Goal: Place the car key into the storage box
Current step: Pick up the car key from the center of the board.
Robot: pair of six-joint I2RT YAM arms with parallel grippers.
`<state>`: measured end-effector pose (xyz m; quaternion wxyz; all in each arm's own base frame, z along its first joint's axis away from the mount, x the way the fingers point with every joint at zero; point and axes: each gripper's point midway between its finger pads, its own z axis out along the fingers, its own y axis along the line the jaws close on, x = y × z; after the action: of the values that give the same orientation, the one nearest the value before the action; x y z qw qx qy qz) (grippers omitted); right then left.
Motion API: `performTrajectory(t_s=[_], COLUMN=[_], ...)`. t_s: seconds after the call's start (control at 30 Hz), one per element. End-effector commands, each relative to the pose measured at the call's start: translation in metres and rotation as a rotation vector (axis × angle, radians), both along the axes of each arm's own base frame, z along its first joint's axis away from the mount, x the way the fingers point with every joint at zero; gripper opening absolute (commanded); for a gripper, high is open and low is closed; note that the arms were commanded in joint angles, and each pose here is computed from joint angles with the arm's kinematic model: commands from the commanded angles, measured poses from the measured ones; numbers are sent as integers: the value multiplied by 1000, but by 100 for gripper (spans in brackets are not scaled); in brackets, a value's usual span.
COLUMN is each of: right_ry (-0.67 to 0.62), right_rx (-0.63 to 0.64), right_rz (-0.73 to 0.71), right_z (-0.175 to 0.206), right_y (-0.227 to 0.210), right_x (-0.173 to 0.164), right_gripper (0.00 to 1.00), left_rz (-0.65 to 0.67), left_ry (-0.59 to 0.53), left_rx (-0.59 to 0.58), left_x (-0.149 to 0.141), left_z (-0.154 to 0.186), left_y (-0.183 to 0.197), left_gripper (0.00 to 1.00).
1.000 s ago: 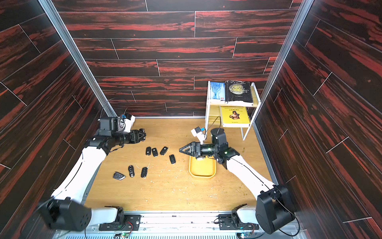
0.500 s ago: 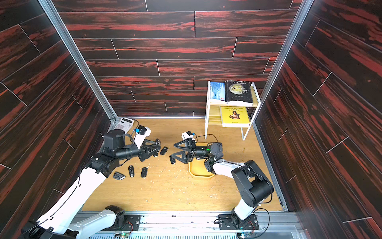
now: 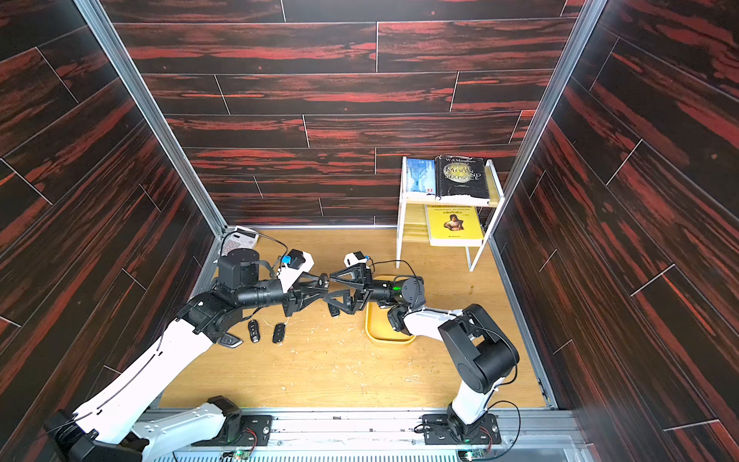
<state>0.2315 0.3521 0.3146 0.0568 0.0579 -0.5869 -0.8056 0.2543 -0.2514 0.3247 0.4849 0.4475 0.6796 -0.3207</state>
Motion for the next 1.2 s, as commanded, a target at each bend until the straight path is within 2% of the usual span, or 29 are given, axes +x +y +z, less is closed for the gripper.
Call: performTrajectory(t_s=[0.0, 0.13, 0.3, 0.47, 0.9, 1.13, 1.17], right_ry=[-102, -103, -100, -96, -83, -84, -89], right_rx=[166, 187, 192, 188, 181, 173, 172], right_rz=[46, 74, 71, 73, 70, 69, 68], right_z=[40, 46, 46, 45, 41, 37, 36], right_y=[-8, 4, 6, 6, 5, 5, 5], right_x=[-21, -24, -22, -23, -24, -23, -23], right_gripper=[98, 99, 92, 80, 68, 64, 64], left_rz=[0, -3, 6, 14, 25, 48, 52], left_ry=[-73, -75, -82, -90, -98, -95, -94], left_rx=[-1, 12, 17, 26, 25, 20, 20], left_x=[0, -2, -4, -4, -3, -2, -1], left_z=[17, 15, 14, 13, 12, 9, 9], left_y=[1, 1, 4, 6, 8, 10, 10], left_gripper=[31, 31, 31, 30, 32, 58, 85])
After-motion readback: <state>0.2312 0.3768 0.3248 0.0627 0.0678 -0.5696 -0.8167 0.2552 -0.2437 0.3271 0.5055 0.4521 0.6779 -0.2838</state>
